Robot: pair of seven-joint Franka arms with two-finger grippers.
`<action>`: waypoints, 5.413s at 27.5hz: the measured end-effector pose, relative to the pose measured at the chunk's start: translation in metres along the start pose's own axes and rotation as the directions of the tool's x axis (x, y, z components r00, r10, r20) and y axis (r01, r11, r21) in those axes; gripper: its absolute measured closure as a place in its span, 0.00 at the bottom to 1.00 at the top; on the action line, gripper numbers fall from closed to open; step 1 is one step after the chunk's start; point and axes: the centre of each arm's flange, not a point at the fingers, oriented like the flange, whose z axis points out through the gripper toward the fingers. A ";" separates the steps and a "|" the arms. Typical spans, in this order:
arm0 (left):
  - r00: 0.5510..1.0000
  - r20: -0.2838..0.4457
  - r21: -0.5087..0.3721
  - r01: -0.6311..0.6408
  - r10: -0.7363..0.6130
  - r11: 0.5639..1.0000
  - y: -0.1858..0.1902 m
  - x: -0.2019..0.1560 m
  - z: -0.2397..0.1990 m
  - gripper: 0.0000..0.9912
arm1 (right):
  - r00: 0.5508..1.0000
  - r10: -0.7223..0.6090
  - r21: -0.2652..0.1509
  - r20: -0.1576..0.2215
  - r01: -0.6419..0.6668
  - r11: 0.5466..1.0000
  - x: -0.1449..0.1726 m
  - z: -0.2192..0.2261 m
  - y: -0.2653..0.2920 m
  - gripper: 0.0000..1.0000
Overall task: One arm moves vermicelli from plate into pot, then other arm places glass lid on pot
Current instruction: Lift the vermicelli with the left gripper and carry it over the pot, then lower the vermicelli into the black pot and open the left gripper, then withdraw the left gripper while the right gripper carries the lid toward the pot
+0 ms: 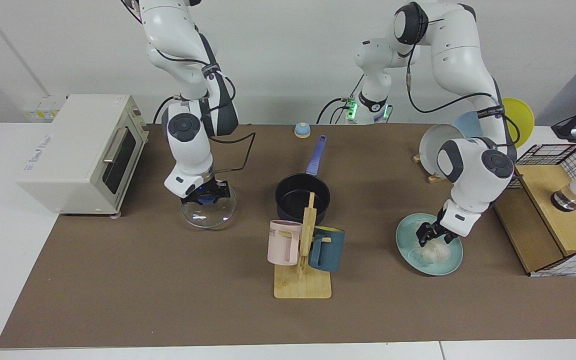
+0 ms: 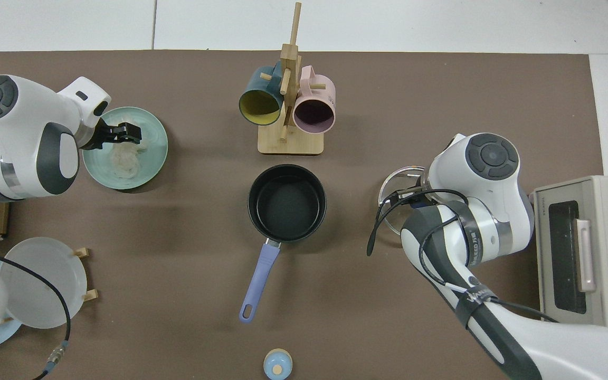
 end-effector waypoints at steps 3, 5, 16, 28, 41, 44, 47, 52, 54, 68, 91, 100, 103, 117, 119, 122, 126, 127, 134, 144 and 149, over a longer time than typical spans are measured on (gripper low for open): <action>1.000 -0.002 -0.001 -0.002 0.002 1.000 0.002 -0.001 -0.004 0.44 | 1.000 -0.001 -0.006 -0.014 0.001 1.000 0.006 -0.018 0.003 0.57; 1.000 -0.003 -0.001 -0.002 0.002 1.000 0.002 -0.001 -0.006 0.53 | 1.000 -0.008 -0.008 -0.020 0.008 1.000 0.009 -0.031 0.006 0.57; 1.000 0.023 0.004 0.001 -0.001 1.000 -0.001 -0.006 -0.023 0.60 | 0.997 -0.027 -0.008 -0.066 0.026 1.000 0.006 -0.110 0.024 0.57; 0.989 0.147 0.020 0.005 -0.008 1.000 0.031 -0.066 -0.185 0.60 | 0.998 -0.028 -0.008 -0.058 0.028 1.000 -0.006 -0.148 0.065 0.57; 0.983 0.149 0.020 0.107 -0.109 0.994 0.227 -0.143 -0.202 0.60 | 0.999 -0.043 -0.004 -0.033 0.043 0.999 -0.027 -0.179 0.061 0.57; 0.983 0.130 -0.009 0.128 -0.126 0.992 0.257 -0.154 -0.200 0.60 | 0.999 -0.042 -0.002 -0.016 0.042 0.999 -0.033 -0.172 0.062 0.57; 0.981 0.130 -0.035 0.146 -0.141 0.989 0.282 -0.163 -0.193 0.60 | 0.999 -0.035 0.000 -0.008 0.035 0.999 -0.039 -0.163 0.066 0.57; 0.978 0.135 -0.092 0.170 -0.157 0.981 0.321 -0.173 -0.168 0.60 | 1.000 -0.013 0.003 -0.005 0.013 1.000 -0.050 -0.150 0.078 0.57; 0.978 0.136 -0.111 0.173 -0.158 0.979 0.329 -0.173 -0.161 0.60 | 1.000 -0.009 0.003 -0.008 0.009 1.000 -0.053 -0.147 0.081 0.57; 0.980 0.093 -0.007 0.175 -0.173 0.985 0.374 -0.184 -0.066 0.60 | 1.000 -0.017 0.004 -0.012 0.017 1.000 -0.058 -0.146 0.076 0.57; 0.985 0.054 -0.039 0.165 -0.163 0.985 0.353 -0.149 -0.028 0.60 | 1.000 -0.018 0.003 -0.016 0.018 1.000 -0.058 -0.145 0.076 0.57; 0.987 0.079 -0.018 0.145 -0.143 0.989 0.359 -0.161 -0.025 0.65 | 1.000 -0.019 0.003 -0.017 0.019 1.000 -0.058 -0.144 0.075 0.57; 0.987 0.089 -0.011 0.136 -0.134 0.991 0.363 -0.166 -0.025 0.65 | 1.000 -0.019 0.003 -0.017 0.019 1.000 -0.058 -0.144 0.075 0.57; 0.984 0.107 0.036 0.140 -0.143 0.989 0.363 -0.158 -0.051 0.00 | 0.999 -0.033 0.003 -0.018 0.033 0.999 -0.057 -0.144 0.066 0.57; 0.981 0.114 0.051 0.151 -0.156 0.987 0.361 -0.152 -0.066 0.00 | 0.999 -0.034 0.002 -0.018 0.034 0.999 -0.057 -0.144 0.063 0.57; 0.978 0.132 0.052 0.155 -0.161 0.987 0.358 -0.143 -0.100 0.00 | 0.999 -0.031 0.002 -0.019 0.031 1.000 -0.057 -0.143 0.056 0.57; 0.983 0.138 0.060 0.114 -0.121 0.992 0.340 -0.129 -0.149 0.00 | 0.999 -0.014 0.001 -0.050 0.015 1.000 -0.053 -0.145 0.037 0.57; 0.984 0.139 0.074 0.102 -0.111 0.992 0.332 -0.125 -0.157 0.00 | 0.998 -0.008 0.002 -0.057 0.008 1.000 -0.053 -0.146 0.030 0.57; 0.989 0.151 0.133 -0.013 -0.007 0.991 0.251 -0.082 -0.184 0.00 | 0.996 0.040 0.008 -0.077 -0.040 0.999 -0.054 -0.148 -0.027 0.57; 0.985 0.157 0.049 -0.087 0.078 0.995 0.091 -0.048 -0.252 0.00 | 0.989 0.114 0.045 -0.096 -0.110 0.993 -0.056 -0.149 -0.103 0.57; 0.980 0.155 0.019 -0.134 0.129 0.991 0.046 -0.053 -0.276 0.00 | 0.985 0.151 0.065 -0.085 -0.146 0.987 -0.056 -0.145 -0.149 0.57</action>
